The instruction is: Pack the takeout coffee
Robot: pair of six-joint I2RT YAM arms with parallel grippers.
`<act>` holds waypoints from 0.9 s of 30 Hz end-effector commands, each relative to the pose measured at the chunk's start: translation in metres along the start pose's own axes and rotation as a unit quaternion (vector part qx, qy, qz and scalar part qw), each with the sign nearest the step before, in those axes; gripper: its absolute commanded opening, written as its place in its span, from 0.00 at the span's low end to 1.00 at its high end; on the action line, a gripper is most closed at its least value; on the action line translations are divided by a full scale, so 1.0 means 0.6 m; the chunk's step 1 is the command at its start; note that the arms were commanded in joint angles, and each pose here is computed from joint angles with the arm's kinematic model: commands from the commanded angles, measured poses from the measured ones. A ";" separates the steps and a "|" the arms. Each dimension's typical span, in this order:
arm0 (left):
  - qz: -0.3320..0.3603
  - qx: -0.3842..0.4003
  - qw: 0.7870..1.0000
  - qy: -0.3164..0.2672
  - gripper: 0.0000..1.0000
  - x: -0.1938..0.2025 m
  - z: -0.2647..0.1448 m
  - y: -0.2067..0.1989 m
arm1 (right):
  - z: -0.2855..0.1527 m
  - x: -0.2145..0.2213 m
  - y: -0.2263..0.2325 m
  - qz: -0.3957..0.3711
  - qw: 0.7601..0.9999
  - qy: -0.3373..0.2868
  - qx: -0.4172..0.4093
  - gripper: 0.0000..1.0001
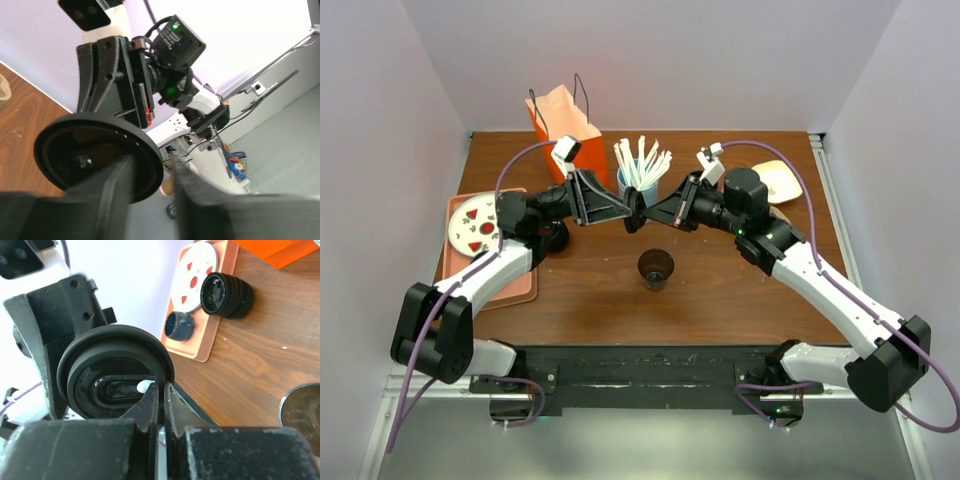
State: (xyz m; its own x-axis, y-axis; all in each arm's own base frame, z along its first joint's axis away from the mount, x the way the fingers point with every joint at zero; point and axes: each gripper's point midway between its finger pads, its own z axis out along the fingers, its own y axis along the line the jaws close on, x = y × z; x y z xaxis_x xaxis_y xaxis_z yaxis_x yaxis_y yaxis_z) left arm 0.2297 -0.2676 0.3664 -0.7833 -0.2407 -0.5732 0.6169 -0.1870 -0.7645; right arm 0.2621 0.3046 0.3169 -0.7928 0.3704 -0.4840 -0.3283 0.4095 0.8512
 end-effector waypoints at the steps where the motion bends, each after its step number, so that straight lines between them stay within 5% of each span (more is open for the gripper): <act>1: 0.009 -0.043 0.999 -0.007 0.58 -0.004 -0.005 0.037 | -0.030 -0.038 0.040 -0.057 0.997 -0.051 0.003 0.00; 5: 0.013 -0.161 0.987 -0.007 0.73 0.001 -0.029 0.112 | -0.054 -0.063 -0.027 -0.134 0.978 -0.039 0.157 0.00; 11: 0.002 -0.332 0.943 -0.020 0.82 0.007 -0.107 0.212 | -0.094 -0.029 -0.139 -0.160 0.927 0.062 0.334 0.00; 18: 0.001 -0.449 0.893 -0.017 0.85 0.021 -0.184 0.256 | -0.082 0.032 -0.191 -0.182 0.889 0.140 0.395 0.00; 27: -0.002 -0.448 0.894 0.012 0.83 0.035 -0.187 0.263 | -0.052 0.078 -0.238 -0.183 0.866 0.197 0.422 0.00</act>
State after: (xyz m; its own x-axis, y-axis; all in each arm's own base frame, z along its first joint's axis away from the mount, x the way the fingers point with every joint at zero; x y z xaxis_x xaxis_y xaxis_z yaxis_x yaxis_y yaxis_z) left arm 0.2994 -0.1970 0.1876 -0.8190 -0.2559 -0.5135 0.2503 0.6459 -0.7212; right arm 0.2543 0.2419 0.1783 -0.8912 -0.1306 -0.4343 -0.2213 0.9611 0.1653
